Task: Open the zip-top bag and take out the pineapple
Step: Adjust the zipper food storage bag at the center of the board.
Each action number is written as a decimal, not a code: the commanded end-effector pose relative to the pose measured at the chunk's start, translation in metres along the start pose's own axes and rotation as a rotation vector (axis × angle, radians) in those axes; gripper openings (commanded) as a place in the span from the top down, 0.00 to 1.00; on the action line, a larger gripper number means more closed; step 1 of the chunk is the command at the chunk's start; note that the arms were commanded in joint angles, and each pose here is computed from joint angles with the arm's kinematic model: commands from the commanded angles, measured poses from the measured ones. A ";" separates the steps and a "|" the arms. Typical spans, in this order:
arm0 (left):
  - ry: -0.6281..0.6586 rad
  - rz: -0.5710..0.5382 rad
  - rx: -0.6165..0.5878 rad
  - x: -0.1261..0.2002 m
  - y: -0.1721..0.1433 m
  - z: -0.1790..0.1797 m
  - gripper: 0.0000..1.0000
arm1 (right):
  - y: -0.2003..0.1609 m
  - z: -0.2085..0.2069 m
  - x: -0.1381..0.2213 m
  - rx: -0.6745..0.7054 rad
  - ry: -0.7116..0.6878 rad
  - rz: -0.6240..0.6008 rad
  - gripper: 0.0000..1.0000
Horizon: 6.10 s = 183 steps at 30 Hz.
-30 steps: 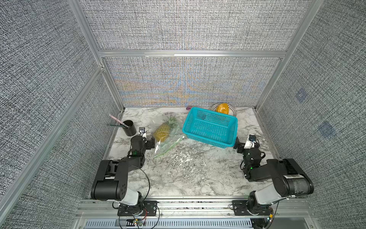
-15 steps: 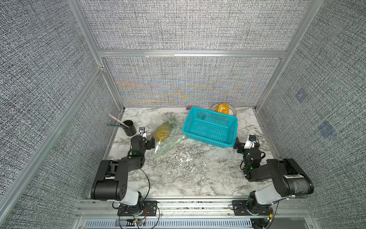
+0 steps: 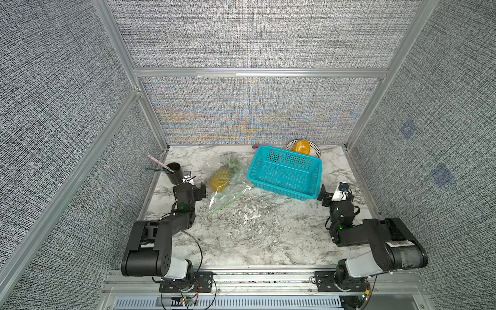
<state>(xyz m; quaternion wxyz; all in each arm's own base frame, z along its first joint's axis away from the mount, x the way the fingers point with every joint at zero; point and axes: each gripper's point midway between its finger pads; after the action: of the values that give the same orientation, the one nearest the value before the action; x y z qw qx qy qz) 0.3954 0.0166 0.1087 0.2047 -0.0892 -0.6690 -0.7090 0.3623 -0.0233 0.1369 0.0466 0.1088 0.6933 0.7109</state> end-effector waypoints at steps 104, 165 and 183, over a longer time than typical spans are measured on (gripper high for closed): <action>-0.275 0.740 1.223 0.109 -0.013 -0.209 0.32 | 0.005 0.414 0.108 -0.934 1.095 1.084 0.95; -0.229 0.847 0.994 0.114 -0.044 -0.209 0.94 | -0.010 0.392 0.147 -1.062 1.126 1.259 0.79; -0.274 0.773 1.060 0.133 -0.023 -0.197 0.38 | -0.015 0.389 0.145 -1.162 1.051 1.297 1.00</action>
<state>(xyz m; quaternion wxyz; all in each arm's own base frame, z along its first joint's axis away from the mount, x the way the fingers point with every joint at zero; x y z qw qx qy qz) 0.2965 -0.2045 0.1181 0.3796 -0.3126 -0.8577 -0.1502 0.3027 0.3876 0.1338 -0.6206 0.1058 -0.0031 0.7770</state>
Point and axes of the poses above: each gripper's point midway between its finger pads, its own x axis back along the fingers, its own z axis along the line the jaws close on, y = z × x, and after that the axes turned 1 degree about -x, right-handed
